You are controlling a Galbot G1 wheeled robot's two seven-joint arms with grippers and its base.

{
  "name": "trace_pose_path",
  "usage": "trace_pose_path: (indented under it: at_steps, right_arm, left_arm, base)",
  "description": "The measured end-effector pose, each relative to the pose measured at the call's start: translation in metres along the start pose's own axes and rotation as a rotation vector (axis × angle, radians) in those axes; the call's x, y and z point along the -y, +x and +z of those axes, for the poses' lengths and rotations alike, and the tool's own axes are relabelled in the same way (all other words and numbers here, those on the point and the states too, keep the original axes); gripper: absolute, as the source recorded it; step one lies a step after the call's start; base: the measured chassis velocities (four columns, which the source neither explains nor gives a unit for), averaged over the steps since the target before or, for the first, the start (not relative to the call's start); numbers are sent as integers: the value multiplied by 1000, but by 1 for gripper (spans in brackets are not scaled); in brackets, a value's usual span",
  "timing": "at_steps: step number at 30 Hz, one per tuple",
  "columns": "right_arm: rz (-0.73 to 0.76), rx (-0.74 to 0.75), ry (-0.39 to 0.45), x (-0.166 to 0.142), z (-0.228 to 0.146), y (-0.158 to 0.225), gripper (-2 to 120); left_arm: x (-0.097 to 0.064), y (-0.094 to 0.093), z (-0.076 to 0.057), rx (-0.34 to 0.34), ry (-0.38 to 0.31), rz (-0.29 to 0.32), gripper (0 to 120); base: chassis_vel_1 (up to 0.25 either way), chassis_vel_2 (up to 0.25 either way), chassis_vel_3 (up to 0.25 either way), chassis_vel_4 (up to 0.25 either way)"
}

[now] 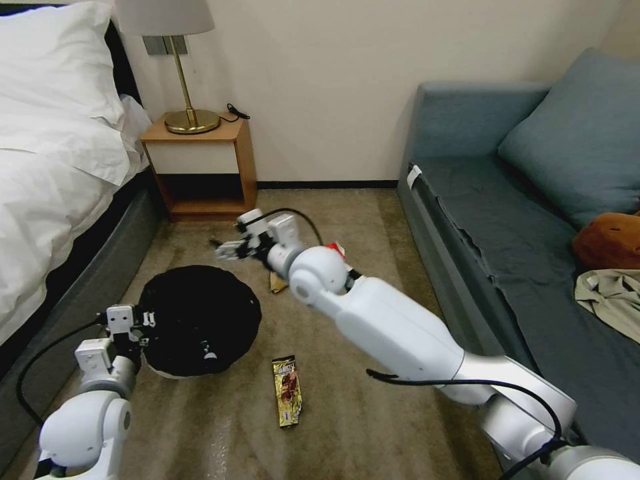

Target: Pick up the trash bin, then pick up the garbage on the floor and place it into the trash bin.

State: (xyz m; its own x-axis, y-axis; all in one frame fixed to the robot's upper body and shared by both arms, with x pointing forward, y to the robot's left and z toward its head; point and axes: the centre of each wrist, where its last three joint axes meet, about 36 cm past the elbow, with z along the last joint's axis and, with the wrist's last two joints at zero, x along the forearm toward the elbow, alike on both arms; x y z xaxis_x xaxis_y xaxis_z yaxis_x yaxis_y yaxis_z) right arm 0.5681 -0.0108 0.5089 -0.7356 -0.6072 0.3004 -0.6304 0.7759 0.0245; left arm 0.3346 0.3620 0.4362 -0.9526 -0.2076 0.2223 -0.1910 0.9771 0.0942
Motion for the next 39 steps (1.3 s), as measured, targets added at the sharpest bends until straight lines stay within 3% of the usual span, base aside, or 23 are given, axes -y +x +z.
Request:
trace_pose_path:
  at_steps: [4,11,21,29,39]
  right_arm:
    - [85,-106,-12,40,40,1,100]
    - [94,-255,-22,47,91,12,100]
    - [41,-459,9,7,181,27,100]
    - [-21,-520,8,-16,209,31,100]
    - [-106,-602,2,-51,246,42,100]
  left_arm:
    - [-4,2,-4,11,6,-8,4]
    - [-2,4,-6,18,13,-12,4]
    - [5,12,-12,34,26,-3,4]
    - [5,17,-18,53,37,-3,4]
    - [5,18,-15,50,61,-12,4]
  base:
    - [0,0,0,0]
    - [0,0,0,0]
    - [0,0,0,0]
    - [0,0,0,0]
    - [0,0,0,0]
